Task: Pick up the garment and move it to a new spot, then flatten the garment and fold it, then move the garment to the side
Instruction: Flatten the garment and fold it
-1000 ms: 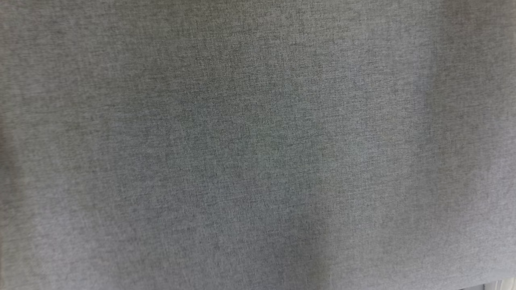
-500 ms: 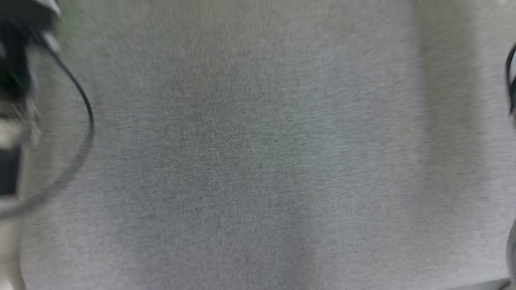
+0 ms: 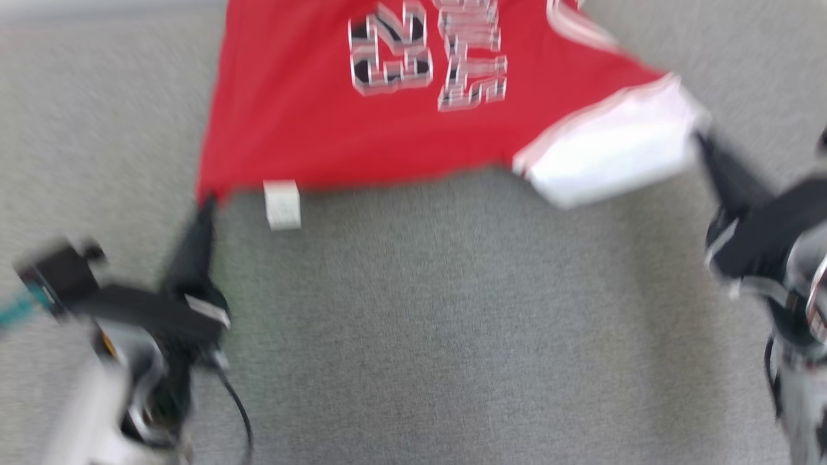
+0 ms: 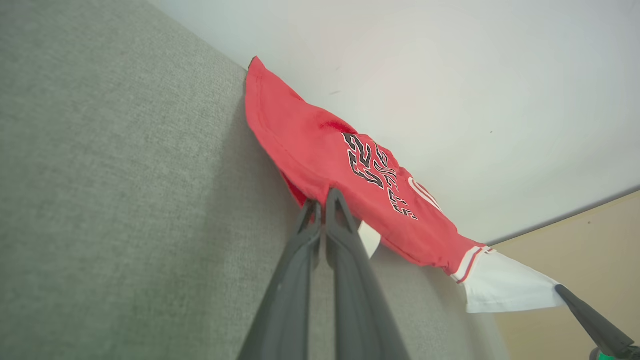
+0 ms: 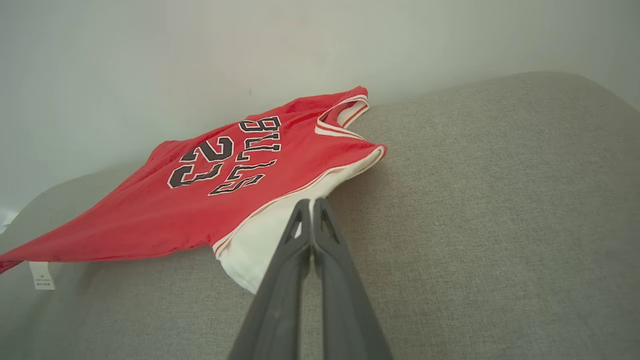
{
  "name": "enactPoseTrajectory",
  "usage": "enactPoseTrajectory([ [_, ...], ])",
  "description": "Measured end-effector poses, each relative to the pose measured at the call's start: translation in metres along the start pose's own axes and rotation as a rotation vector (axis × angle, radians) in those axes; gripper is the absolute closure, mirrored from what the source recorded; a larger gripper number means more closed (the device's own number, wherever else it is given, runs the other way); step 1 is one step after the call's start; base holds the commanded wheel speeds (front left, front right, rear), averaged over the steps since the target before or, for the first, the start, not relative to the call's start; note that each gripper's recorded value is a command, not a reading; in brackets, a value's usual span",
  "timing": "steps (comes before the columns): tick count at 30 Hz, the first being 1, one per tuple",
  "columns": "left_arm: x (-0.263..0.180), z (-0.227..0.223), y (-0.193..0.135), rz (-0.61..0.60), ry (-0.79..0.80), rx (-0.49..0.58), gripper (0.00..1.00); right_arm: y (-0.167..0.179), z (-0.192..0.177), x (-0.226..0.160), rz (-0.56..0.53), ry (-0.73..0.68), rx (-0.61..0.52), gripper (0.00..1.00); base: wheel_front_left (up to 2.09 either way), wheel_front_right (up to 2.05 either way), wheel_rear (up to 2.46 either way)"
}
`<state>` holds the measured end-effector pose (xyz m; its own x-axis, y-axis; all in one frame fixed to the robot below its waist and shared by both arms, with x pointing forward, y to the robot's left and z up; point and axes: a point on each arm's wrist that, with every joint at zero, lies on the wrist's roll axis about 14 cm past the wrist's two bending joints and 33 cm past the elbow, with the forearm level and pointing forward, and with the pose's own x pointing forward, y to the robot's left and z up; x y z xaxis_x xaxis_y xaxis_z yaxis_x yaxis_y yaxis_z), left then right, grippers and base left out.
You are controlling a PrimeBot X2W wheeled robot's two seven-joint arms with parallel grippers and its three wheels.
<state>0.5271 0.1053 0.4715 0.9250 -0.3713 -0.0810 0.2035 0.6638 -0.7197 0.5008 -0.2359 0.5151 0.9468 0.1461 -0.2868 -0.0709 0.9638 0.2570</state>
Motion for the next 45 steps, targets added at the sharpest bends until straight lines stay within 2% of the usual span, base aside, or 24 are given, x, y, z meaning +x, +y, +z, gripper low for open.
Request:
enactPoseTrajectory([
  [4, -0.048, -0.017, -0.007, 0.037, -0.011, -0.078, 1.00, -0.003, -0.028, -0.048, -0.061, 0.097, 0.026, 1.00, 0.00, 0.00, 0.00],
  [14, -0.109, -0.034, -0.016, 0.081, -0.028, -0.097, 1.00, -0.007, -0.071, -0.123, -0.153, 0.237, 0.110, 1.00, 0.00, 0.00, 0.00],
  [23, -0.149, -0.058, 0.002, 0.177, 0.071, 0.049, 1.00, -0.016, -0.113, -0.169, -0.219, 0.435, 0.111, 1.00, 0.00, 0.00, 0.00],
  [35, -0.188, -0.091, 0.030, 0.290, 0.221, 0.160, 1.00, -0.009, -0.161, -0.213, -0.227, 0.666, 0.178, 1.00, 0.00, 0.00, 0.00],
  [40, -0.190, -0.087, 0.027, 0.287, 0.207, 0.144, 1.00, -0.003, -0.155, -0.210, -0.206, 0.630, 0.183, 1.00, 0.00, 0.00, 0.00],
  [45, -0.182, -0.083, 0.018, 0.255, 0.200, 0.139, 1.00, 0.003, -0.122, -0.183, -0.168, 0.478, 0.163, 1.00, 0.00, 0.00, 0.00],
])
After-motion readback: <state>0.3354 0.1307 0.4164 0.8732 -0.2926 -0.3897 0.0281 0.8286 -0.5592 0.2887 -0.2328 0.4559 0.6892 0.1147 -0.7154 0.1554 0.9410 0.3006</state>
